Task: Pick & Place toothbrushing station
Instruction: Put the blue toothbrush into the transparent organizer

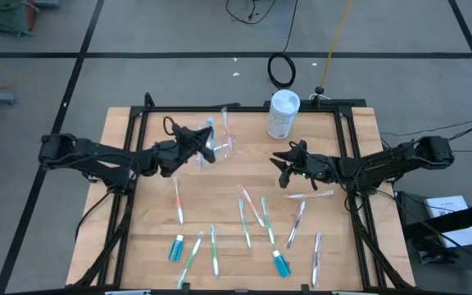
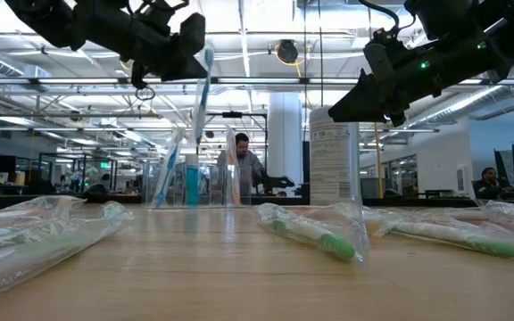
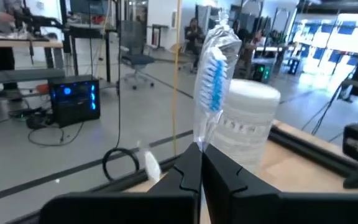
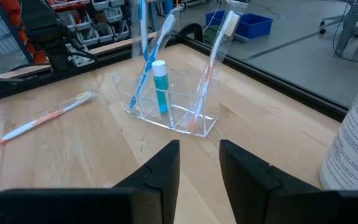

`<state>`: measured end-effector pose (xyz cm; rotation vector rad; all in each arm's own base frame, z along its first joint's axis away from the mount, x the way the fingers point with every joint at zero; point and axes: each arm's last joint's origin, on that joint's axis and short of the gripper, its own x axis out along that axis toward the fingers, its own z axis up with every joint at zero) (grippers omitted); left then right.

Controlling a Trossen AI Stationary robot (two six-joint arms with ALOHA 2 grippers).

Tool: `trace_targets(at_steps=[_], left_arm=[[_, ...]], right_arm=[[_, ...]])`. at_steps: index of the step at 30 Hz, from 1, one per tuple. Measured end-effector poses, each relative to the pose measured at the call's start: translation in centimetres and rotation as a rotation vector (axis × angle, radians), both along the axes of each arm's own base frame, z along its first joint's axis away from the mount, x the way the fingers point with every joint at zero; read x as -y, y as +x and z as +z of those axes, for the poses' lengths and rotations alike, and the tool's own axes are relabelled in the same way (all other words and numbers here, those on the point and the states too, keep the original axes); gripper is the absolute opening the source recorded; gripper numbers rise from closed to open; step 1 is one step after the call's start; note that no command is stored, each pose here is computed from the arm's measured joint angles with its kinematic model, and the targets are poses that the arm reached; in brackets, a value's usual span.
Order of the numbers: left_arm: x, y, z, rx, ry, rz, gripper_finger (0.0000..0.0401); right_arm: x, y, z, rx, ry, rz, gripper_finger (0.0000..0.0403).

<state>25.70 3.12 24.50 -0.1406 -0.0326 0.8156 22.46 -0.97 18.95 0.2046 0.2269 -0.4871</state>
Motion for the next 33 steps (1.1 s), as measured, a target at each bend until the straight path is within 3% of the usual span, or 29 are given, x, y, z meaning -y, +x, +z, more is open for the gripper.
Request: trace_targets(at_steps=[7,12,17,24,28,33], left_arm=[[-0.5,1.4,-1.4,0.028,-0.024,-0.068,0.0007],[-1.6,2.4,-1.9,0.085,0.012,-0.049,0.0008],[-3.1,4.3,-2.4,0.074,0.014,-0.125,0.0003],[-5.2,6.6,-4.2,-0.038,0.048,-0.032,0.0004],[-5.4,6.8,-5.3,-0.082,0.023,-0.023,0.0007],[-5.3,6.6,-4.7,-0.078,0.032,0.013,0.0009]], right_arm=[[0.0,0.0,0.0,0.0,0.0,-0.002,0.0105],[0.0,0.0,0.0,0.0,0.0,-0.002,0.0105],[0.2,0.0,0.0,0.001,0.0,-0.009,0.0105],[0.3,0.0,0.0,0.001,0.001,-0.015,0.0105],[0.3,0.0,-0.1,-0.008,0.002,-0.014,0.0105],[0.3,-0.1,-0.3,-0.028,0.003,-0.013,0.0105]])
